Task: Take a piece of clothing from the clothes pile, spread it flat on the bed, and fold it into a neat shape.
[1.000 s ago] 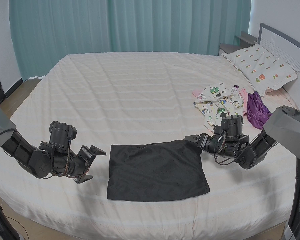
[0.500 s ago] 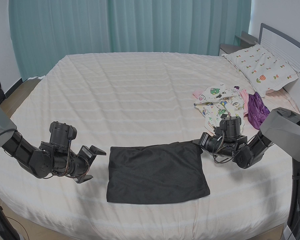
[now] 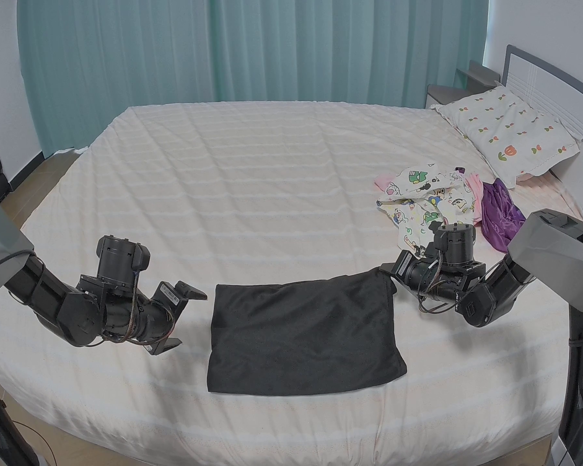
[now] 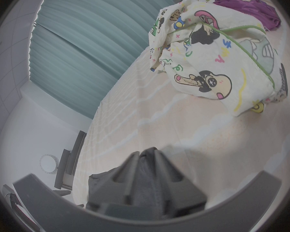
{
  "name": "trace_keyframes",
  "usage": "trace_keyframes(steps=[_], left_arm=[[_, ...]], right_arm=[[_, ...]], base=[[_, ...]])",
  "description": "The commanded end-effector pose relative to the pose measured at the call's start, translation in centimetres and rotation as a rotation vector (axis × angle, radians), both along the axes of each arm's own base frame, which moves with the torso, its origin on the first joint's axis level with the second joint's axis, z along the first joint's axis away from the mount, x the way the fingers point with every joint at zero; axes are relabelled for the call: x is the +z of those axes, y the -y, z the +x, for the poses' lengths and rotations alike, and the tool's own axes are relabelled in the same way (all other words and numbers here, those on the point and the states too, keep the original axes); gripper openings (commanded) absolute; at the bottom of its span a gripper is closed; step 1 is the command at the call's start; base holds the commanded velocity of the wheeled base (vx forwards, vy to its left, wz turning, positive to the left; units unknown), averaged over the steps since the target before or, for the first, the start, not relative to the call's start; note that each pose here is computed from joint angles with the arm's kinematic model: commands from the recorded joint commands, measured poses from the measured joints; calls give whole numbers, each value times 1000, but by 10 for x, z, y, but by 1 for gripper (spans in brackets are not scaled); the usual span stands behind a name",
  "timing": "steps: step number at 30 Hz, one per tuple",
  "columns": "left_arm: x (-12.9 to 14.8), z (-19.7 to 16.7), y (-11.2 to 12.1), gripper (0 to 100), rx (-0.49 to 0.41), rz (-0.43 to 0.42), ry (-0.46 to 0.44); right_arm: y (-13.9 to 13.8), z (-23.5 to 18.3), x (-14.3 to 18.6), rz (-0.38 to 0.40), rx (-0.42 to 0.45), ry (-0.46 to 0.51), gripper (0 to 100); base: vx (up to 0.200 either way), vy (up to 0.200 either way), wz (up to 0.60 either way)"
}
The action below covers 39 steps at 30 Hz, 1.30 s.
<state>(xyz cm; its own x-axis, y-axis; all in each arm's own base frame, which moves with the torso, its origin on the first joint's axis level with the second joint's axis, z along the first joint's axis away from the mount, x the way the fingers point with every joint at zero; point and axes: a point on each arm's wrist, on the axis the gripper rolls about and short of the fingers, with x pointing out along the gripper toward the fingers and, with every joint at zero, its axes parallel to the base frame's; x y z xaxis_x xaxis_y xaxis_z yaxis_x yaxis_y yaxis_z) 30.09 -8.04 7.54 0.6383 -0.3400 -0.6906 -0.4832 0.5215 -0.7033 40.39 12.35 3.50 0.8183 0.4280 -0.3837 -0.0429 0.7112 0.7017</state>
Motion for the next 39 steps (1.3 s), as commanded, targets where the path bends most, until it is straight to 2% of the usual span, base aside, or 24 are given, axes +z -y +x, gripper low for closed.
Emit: trace_keyframes(steps=[1,8,12,20,28,35,36,39], left_arm=[[2,3,1,100,1,0,12],[7,20,15,100,-25,15,62],[4,35,23,100,-45,75,94],[-9,55,32,100,-125,148,129],[-30,84,42,100,-180,205,154],[-37,98,48,100,-170,224,172],[-36,98,49,0,-170,224,173],[-35,99,49,0,-164,226,177]], right_arm=[[1,-6,2,1,2,12,100],[5,-42,10,9,16,-11,100],[9,-62,5,43,5,-55,100],[12,-78,5,39,15,-75,100],[0,-96,4,16,73,-95,100],[-10,-107,0,-9,120,-109,100],[-11,-108,0,-10,123,-111,100],[-13,-111,1,-18,136,-108,100]], base=[[0,0,0],[0,0,0],[0,0,0],[0,0,0],[0,0,0],[0,0,0],[0,0,0],[0,0,0]])
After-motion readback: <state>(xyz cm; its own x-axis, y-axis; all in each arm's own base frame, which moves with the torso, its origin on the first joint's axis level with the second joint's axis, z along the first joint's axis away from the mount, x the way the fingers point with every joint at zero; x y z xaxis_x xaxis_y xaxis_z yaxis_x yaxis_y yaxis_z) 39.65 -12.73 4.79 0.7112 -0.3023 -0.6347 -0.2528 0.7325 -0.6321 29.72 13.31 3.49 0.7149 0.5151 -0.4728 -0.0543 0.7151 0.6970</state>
